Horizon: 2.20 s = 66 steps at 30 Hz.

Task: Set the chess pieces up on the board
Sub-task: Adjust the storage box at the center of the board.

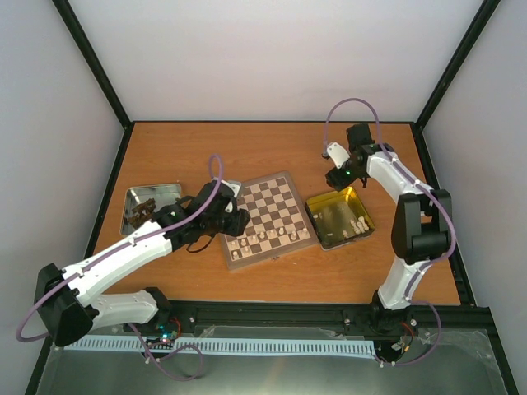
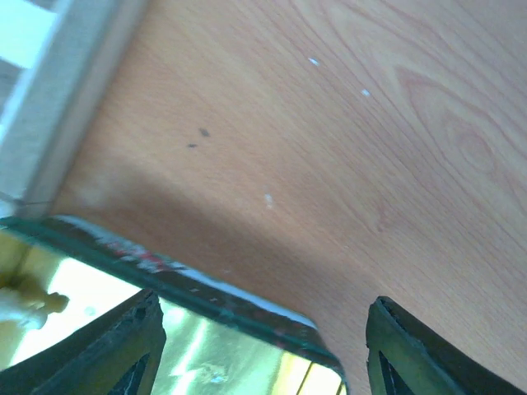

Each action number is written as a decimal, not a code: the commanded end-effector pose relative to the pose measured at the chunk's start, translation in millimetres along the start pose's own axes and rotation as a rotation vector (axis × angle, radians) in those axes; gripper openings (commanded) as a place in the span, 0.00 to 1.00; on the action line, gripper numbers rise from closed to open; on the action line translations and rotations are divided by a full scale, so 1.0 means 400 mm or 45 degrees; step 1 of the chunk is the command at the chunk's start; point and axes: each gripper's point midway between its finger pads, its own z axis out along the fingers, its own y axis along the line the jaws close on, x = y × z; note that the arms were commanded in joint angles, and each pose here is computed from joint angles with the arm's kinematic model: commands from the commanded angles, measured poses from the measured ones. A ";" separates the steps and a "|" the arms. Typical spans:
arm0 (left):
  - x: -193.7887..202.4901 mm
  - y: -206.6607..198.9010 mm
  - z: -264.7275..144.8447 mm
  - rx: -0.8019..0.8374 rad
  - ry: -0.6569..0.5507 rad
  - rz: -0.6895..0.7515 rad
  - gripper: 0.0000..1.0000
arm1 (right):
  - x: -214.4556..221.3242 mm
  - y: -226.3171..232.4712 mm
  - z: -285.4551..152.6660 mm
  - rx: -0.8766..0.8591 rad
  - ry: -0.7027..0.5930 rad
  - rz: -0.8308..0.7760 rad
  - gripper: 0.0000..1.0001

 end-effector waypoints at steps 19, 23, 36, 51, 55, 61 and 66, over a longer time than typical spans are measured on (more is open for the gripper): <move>-0.016 0.005 0.024 -0.022 -0.023 0.034 0.53 | 0.029 0.062 0.079 -0.190 0.047 -0.174 0.65; -0.012 0.009 0.024 -0.026 -0.022 0.032 0.53 | 0.030 0.048 0.082 -0.141 0.046 -0.148 0.57; -0.010 0.009 0.023 -0.016 -0.035 0.034 0.53 | 0.070 -0.022 0.057 0.035 0.072 0.152 0.37; -0.001 0.004 0.029 0.012 -0.047 0.046 0.53 | 0.207 -0.097 0.028 0.387 0.161 0.802 0.30; -0.001 0.001 0.031 0.023 -0.051 0.051 0.53 | 0.251 -0.081 0.022 0.432 0.174 1.014 0.26; -0.002 0.002 0.028 0.027 -0.062 0.063 0.53 | 0.281 -0.062 -0.003 0.469 0.138 1.262 0.30; -0.005 0.005 0.019 0.024 -0.079 0.064 0.53 | 0.339 -0.066 -0.024 0.598 0.163 1.364 0.29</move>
